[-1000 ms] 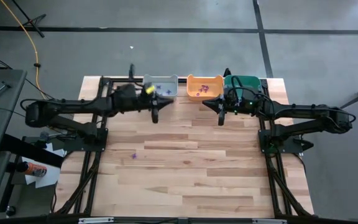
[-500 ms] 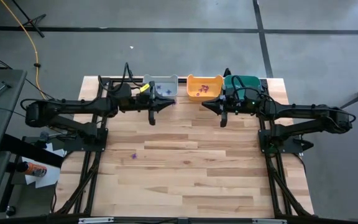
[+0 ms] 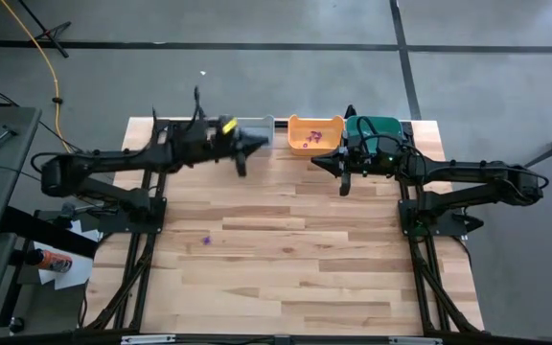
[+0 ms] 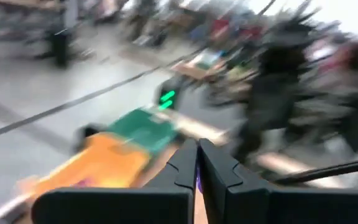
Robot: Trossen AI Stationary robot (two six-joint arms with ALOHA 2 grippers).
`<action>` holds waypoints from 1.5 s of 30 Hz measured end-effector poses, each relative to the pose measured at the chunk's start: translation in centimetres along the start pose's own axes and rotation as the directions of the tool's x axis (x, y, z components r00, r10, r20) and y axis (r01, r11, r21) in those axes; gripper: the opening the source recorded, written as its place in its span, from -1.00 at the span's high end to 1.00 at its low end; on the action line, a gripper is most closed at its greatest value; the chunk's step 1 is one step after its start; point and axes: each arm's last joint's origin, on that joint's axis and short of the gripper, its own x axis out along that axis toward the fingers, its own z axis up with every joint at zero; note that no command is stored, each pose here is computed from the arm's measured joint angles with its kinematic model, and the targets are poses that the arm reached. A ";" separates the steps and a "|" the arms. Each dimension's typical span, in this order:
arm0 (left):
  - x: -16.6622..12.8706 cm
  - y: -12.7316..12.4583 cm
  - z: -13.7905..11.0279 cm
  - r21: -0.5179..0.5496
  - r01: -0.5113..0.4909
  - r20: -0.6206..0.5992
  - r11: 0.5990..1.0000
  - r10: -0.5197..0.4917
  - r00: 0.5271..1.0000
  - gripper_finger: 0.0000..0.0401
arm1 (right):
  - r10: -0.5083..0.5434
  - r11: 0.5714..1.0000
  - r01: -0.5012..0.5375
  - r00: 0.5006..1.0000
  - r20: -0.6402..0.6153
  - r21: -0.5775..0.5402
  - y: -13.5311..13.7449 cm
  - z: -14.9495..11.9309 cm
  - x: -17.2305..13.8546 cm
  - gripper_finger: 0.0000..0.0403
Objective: Sort Halloween decoration
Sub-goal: Put the purple spider toy into the gray bin
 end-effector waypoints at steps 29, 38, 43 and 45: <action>8.1 18.0 -10.2 0.008 -0.642 -0.749 0.767 0.429 0.504 0.97 | -0.009 1.000 0.009 1.000 -0.009 0.013 0.0 -0.1 0.0 1.00; 8.0 17.7 -9.1 0.024 -0.652 -0.707 0.758 0.474 0.525 0.66 | -0.012 1.000 0.013 0.999 -0.029 0.016 -0.1 -0.3 0.0 1.00; 7.6 17.0 -7.3 0.009 -0.645 -0.665 0.764 0.486 0.566 0.45 | -0.012 1.000 0.013 0.999 -0.029 0.013 -0.1 -0.3 0.0 1.00; 7.2 16.8 -6.5 0.009 -0.648 -0.646 0.761 0.500 0.577 0.39 | -0.012 1.000 0.012 1.000 -0.029 0.008 -0.1 -0.3 0.0 1.00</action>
